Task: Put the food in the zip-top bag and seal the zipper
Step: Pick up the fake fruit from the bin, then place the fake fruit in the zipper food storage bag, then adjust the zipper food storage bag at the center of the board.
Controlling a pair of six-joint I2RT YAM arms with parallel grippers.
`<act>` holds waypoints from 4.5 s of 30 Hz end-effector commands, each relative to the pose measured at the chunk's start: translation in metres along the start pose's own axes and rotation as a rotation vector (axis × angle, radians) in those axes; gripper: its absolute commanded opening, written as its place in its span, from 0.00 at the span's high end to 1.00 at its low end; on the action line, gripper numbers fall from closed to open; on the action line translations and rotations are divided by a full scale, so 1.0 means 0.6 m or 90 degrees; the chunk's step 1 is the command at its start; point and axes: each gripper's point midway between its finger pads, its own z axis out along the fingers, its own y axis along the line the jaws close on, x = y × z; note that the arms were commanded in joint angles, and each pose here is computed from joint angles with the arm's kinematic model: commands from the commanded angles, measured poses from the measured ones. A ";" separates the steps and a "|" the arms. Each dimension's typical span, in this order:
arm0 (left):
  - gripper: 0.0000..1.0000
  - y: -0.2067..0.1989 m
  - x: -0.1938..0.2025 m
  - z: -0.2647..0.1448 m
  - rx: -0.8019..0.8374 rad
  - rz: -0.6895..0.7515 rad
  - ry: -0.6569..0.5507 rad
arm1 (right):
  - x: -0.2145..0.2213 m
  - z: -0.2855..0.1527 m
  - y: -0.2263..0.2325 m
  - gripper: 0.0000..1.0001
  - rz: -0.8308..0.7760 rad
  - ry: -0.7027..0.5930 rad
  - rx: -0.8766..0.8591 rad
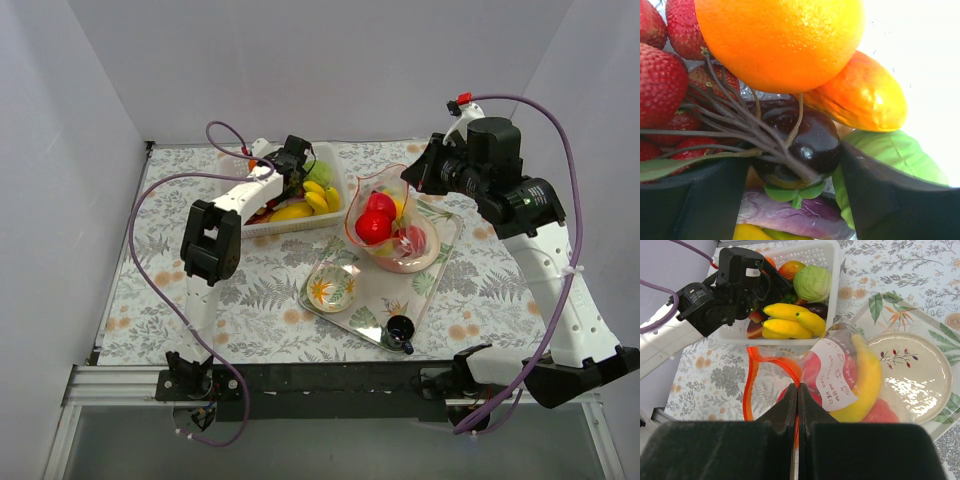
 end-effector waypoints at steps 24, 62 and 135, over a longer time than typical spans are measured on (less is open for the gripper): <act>0.74 -0.052 -0.082 -0.155 0.201 -0.003 0.012 | -0.029 -0.027 0.025 0.99 0.000 -0.057 -0.035; 0.72 -0.109 -0.048 -0.594 0.657 0.210 0.151 | -0.050 0.048 0.020 0.99 0.002 -0.047 -0.001; 1.00 0.281 -0.091 -0.499 0.252 0.127 -0.084 | 0.266 0.197 0.363 0.99 -0.133 0.193 -0.133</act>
